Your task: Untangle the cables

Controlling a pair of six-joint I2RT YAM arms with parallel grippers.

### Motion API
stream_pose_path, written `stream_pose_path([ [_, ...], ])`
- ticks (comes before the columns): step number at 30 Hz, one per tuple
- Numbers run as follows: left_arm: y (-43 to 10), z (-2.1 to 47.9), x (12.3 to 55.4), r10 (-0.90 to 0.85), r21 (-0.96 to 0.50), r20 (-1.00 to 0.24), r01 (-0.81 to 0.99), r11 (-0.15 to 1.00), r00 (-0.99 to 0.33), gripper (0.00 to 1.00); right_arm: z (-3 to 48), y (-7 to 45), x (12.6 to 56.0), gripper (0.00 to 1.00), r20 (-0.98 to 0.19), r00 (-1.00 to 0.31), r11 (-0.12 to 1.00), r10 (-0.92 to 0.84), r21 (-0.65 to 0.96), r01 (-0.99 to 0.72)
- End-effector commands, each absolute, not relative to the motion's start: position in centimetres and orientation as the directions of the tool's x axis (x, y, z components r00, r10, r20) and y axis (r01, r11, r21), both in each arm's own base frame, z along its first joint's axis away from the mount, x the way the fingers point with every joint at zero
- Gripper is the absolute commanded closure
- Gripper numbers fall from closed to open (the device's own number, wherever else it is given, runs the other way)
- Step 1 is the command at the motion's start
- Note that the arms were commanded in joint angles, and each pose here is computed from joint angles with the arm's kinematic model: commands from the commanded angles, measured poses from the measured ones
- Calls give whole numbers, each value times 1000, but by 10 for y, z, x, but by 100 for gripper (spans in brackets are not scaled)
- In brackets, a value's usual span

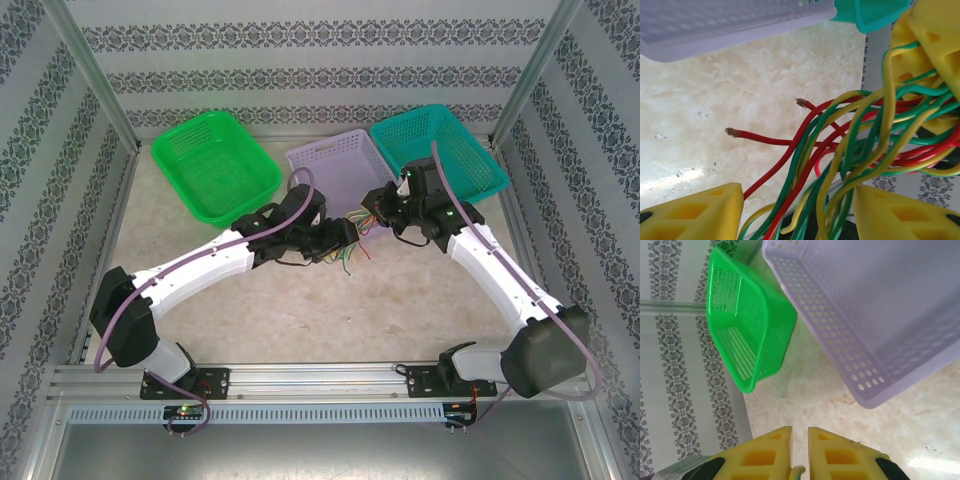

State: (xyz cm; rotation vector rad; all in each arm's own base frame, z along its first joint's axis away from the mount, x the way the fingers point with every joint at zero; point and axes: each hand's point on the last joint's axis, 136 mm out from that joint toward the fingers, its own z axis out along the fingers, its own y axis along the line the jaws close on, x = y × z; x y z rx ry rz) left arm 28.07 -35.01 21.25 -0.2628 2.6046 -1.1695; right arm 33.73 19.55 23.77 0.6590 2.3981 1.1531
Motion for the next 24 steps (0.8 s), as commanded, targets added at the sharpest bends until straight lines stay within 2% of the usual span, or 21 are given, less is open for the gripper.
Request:
stream_pose_path([
  [1,-348,209,286,-244,-723,-278,35,690,-929,46,258,215,330,100,-126,-853,523,507,831,188],
  [3,-337,210,294,-268,-698,-328,42,715,-906,54,258,219,324,100,-118,-870,534,478,826,181],
  [4,-332,212,298,-284,-696,-342,39,717,-896,61,257,220,320,100,-115,-879,543,462,821,178],
  [6,-321,216,306,-323,-707,-356,27,707,-877,82,253,221,312,100,-121,-898,573,424,803,162],
  [9,-305,221,314,-351,-712,-361,12,702,-864,99,247,219,300,100,-131,-916,610,379,780,141],
  [14,-276,225,319,-349,-680,-368,-7,733,-862,100,237,208,284,100,-184,-940,705,286,705,77],
  [19,-247,224,321,-368,-657,-349,-55,752,-862,100,240,195,275,100,-318,-942,800,110,591,-106],
  [24,-237,224,315,-342,-647,-325,-56,760,-882,100,251,188,265,100,-415,-907,834,-77,471,-287],
])
